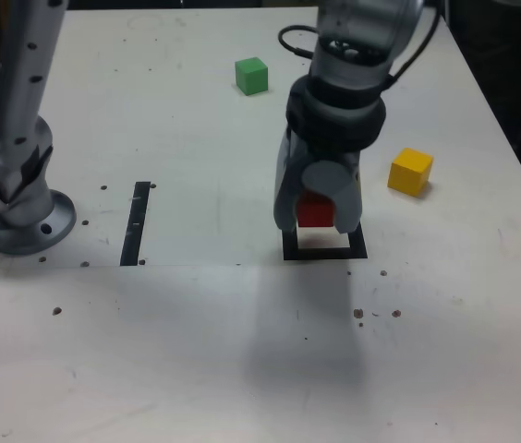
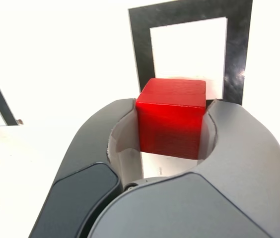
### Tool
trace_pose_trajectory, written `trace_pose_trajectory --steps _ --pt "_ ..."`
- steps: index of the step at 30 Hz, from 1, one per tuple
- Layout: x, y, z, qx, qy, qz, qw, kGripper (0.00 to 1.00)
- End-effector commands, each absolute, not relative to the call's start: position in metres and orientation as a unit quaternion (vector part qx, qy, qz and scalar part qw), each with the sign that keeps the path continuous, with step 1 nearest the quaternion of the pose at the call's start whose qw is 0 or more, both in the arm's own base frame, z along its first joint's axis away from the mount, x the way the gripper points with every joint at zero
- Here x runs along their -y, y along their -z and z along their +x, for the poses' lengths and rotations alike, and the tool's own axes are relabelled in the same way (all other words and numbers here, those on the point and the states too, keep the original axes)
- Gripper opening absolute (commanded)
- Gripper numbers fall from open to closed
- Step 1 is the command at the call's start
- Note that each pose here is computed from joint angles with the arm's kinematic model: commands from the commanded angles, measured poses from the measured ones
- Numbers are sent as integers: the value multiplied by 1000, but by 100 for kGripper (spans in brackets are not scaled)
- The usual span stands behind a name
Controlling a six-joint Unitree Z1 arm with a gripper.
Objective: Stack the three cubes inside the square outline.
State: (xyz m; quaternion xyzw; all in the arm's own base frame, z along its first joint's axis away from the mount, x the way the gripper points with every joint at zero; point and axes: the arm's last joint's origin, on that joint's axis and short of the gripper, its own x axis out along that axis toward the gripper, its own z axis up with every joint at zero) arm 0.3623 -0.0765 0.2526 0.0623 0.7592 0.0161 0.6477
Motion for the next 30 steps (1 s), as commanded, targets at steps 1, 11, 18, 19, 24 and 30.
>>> trace_pose_trajectory --steps 1,11,18,19,24,30 --pt "79 -247 368 -765 -15 65 640 25" --pt "69 -229 377 -779 13 55 625 25" --pt "62 -221 379 -786 13 49 616 25" --pt "61 -220 379 -788 12 49 614 26" --pt "56 -214 382 -789 12 47 612 27" --pt "53 -212 384 -787 16 47 614 29"
